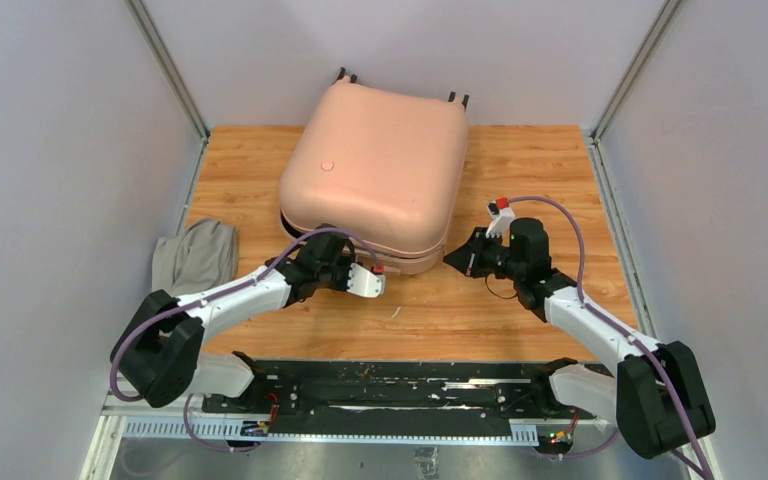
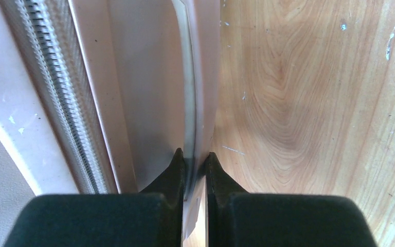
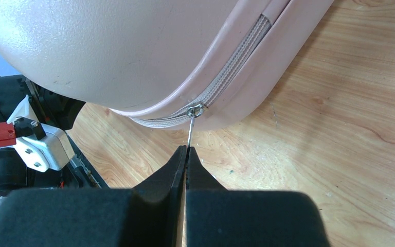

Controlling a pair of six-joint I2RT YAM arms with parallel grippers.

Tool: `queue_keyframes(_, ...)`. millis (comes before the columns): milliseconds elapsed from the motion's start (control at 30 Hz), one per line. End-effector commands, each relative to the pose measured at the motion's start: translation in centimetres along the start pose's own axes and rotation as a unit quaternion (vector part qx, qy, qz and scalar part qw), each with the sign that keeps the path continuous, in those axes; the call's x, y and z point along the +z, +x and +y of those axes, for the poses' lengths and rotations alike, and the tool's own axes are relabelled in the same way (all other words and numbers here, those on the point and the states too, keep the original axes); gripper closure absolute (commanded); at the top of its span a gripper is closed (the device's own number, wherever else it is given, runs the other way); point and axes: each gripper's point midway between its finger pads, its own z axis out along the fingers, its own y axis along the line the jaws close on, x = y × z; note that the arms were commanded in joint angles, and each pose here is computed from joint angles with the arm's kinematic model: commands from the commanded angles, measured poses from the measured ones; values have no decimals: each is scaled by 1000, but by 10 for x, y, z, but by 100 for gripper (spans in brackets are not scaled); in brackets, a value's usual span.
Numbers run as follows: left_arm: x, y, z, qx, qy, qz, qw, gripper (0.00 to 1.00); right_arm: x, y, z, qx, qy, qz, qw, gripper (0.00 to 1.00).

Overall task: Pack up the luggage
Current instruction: Zip the luggage at the center of the board.

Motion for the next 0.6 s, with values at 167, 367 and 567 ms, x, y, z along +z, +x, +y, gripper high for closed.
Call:
queue_keyframes(167, -4, -17, 20, -55, -25, -17, 998, 100, 1, 15, 31, -44, -43, 33, 998, 100)
queue_keyframes(367, -6, -24, 15, -103, -28, -8, 994, 100, 5, 39, 53, -56, -64, 51, 995, 100)
queue_keyframes(567, -9, -45, 3, -108, -4, -30, 994, 100, 11, 50, 77, -54, -97, 43, 993, 100)
